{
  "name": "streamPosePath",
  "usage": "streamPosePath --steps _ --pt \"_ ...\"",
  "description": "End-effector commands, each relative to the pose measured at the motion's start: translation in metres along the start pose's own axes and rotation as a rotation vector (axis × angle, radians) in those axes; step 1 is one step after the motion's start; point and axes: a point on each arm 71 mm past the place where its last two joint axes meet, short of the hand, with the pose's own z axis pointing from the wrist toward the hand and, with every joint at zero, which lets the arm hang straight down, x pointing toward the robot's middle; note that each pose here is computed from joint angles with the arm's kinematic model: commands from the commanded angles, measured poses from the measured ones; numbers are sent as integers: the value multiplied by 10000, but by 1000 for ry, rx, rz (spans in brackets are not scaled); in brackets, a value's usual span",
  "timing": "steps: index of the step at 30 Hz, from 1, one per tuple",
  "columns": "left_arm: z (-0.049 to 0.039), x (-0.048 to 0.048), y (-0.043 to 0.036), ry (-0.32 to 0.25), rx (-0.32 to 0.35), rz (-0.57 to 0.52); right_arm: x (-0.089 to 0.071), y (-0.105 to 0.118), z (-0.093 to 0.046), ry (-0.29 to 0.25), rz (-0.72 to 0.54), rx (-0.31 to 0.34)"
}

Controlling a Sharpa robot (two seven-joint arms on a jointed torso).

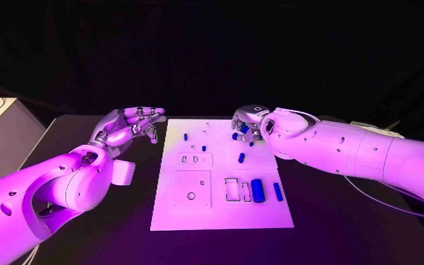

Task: Assemble the parts on the task board

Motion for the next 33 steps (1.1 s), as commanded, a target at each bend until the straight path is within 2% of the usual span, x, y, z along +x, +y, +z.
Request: streamPosePath --steps 1,33 --pt "-1 30 -13 23 6 -2 15 6 11 12 -20 4" --pt "-13 9 -14 24 0 4 35 7 15 37 -29 14"
